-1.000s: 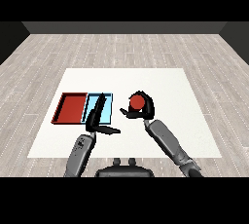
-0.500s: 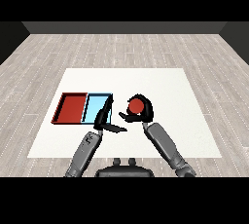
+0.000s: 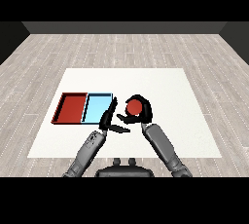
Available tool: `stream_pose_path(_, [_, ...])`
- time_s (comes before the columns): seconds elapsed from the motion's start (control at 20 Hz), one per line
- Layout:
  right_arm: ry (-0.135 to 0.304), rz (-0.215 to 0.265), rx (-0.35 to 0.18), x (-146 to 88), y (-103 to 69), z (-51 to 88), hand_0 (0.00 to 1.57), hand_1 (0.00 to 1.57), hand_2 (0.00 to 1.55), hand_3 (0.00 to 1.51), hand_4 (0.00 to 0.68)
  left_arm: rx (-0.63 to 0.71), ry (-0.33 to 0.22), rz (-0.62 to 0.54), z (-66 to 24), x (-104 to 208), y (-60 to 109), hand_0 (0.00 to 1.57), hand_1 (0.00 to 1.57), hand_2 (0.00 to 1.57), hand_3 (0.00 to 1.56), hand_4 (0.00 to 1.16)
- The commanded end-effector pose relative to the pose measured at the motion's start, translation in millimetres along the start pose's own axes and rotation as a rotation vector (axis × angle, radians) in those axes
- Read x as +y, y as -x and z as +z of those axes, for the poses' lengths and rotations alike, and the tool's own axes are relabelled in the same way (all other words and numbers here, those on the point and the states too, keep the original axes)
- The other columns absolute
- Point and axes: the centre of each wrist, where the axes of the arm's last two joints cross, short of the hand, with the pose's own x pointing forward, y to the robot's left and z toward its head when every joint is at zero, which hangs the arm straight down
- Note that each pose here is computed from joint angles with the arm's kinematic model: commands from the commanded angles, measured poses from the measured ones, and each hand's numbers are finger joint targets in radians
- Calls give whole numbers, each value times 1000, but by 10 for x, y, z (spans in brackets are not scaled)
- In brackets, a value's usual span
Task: Pick the red can and put it in the red box
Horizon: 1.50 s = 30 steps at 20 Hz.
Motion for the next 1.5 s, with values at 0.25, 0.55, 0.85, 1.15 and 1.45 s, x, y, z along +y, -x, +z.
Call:
stream_pose_path(0.25, [-24, -31, -19, 43, 154, -6, 1473, 1473, 1441, 1386, 676, 19, 7, 32, 109, -280, 120, 0, 0, 0, 0, 0])
stream_pose_path(0.55, [-39, -100, 5, 317, -3, 103, 1469, 1469, 1432, 1399, 644, 17, 29, 67, -17, -250, 127, 0, 0, 0, 0, 0])
stream_pose_path(0.85, [-29, -109, -6, 262, 62, 80, 1515, 1515, 1451, 1419, 652, 35, 40, 77, -208, -134, 20, 0, 0, 0, 0, 0])
stream_pose_path(1.15, [-47, -89, 15, 316, 45, 56, 1524, 1524, 1454, 1402, 648, 13, 67, 86, -89, -263, 8, 0, 0, 0, 0, 0])
stream_pose_path(1.45, [-54, -101, -3, 312, -38, 100, 1534, 1534, 1468, 1405, 649, 41, -100, 28, -63, -346, 128, 0, 0, 0, 0, 821])
